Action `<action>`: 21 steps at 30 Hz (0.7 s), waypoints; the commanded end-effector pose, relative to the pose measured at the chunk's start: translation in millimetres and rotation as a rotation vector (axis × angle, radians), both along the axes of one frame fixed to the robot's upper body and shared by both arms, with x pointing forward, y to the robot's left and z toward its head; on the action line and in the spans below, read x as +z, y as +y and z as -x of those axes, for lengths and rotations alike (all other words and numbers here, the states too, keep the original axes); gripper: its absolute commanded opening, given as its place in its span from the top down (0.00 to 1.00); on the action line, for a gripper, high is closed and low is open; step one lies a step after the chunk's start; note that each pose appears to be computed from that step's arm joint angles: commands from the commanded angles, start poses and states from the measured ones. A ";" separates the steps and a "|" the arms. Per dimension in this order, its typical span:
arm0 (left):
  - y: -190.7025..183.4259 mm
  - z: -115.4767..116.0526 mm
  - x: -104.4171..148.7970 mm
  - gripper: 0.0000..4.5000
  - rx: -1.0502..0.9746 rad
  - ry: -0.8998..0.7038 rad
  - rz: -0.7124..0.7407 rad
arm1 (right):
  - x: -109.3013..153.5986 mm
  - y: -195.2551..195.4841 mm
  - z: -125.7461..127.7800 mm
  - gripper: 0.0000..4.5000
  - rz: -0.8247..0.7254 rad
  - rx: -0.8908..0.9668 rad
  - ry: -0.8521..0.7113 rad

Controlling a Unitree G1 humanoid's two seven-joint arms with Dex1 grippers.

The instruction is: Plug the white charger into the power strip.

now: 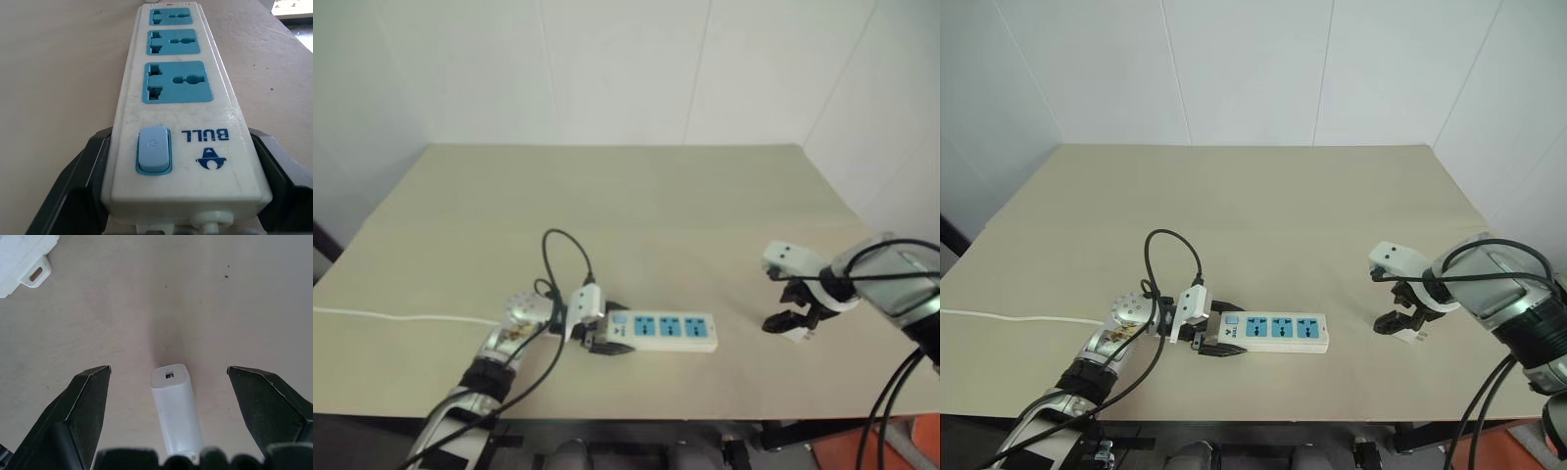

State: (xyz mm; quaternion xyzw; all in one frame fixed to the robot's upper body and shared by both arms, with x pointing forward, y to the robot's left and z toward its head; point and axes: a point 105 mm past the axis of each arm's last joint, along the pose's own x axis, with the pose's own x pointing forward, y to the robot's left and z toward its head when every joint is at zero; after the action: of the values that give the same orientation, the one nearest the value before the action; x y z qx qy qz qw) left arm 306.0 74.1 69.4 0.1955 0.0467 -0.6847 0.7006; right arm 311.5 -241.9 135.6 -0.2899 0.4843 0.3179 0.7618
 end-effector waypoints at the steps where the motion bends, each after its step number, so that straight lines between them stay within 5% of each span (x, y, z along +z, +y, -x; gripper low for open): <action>1: -2.3 6.4 -11.2 0.26 -0.031 0.015 -0.059 | 2.6 -1.9 0.5 0.00 0.012 0.013 -0.007; 21: 5.3 2.5 -9.6 0.26 0.002 0.002 -0.072 | -27.7 -13.3 -8.4 0.00 0.064 -0.004 0.024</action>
State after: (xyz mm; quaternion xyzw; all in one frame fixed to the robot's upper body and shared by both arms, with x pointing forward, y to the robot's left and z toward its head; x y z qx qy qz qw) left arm 307.1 76.3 70.2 0.2020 0.0469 -0.6807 0.7026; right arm 316.1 -253.2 105.4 -0.2965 0.5098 0.3087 0.7463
